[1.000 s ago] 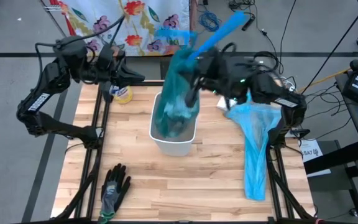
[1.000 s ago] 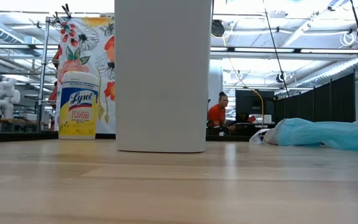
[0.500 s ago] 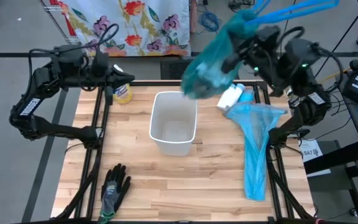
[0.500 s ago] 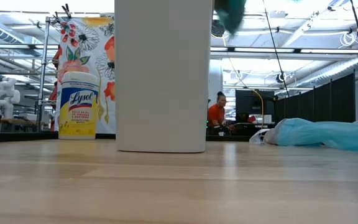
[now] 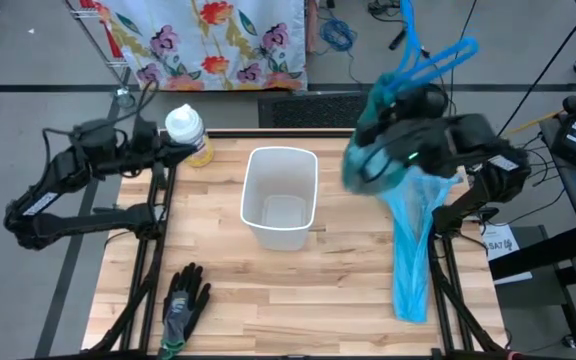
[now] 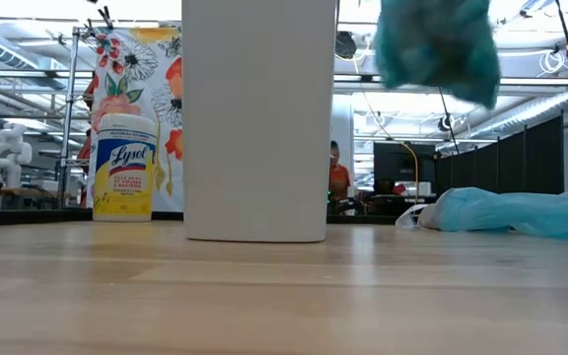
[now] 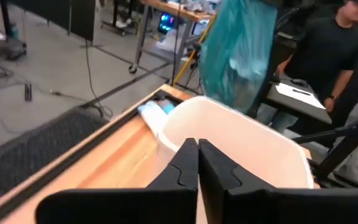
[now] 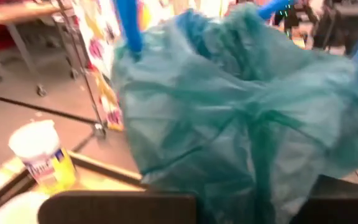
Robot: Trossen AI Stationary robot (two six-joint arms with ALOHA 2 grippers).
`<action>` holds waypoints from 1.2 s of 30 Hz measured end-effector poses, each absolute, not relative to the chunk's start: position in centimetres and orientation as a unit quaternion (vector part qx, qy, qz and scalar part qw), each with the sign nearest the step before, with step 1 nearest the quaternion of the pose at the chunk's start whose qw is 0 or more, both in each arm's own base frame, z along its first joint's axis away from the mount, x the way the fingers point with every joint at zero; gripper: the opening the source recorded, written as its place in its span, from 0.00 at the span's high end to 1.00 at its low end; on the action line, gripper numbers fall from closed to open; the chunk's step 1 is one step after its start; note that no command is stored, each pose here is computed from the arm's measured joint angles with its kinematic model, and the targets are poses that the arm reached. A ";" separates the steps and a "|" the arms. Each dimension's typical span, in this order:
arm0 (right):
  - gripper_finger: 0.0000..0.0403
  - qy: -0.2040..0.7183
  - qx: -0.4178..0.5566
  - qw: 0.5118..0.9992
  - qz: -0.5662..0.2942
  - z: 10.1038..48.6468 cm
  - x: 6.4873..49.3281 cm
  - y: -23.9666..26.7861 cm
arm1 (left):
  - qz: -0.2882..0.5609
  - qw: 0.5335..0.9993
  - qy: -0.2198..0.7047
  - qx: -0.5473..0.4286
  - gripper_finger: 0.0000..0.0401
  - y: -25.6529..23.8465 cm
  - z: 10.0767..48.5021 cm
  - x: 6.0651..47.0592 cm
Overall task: Place trash/remove bag and relplace
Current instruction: Remove the blue trash bag from the white trash bin
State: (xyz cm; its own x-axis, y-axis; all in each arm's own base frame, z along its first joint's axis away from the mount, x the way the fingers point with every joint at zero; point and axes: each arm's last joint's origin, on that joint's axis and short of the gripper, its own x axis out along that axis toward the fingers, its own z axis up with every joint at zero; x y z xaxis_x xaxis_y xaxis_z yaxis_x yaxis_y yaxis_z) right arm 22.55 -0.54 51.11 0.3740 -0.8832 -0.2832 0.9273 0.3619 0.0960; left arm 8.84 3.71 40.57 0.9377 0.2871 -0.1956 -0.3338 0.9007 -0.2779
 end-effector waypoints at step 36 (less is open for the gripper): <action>1.00 0.218 0.263 0.816 -0.466 29.4 29.5 -11.5 | 0.184 0.959 0.069 -0.203 0.99 3.5 37.7 8.0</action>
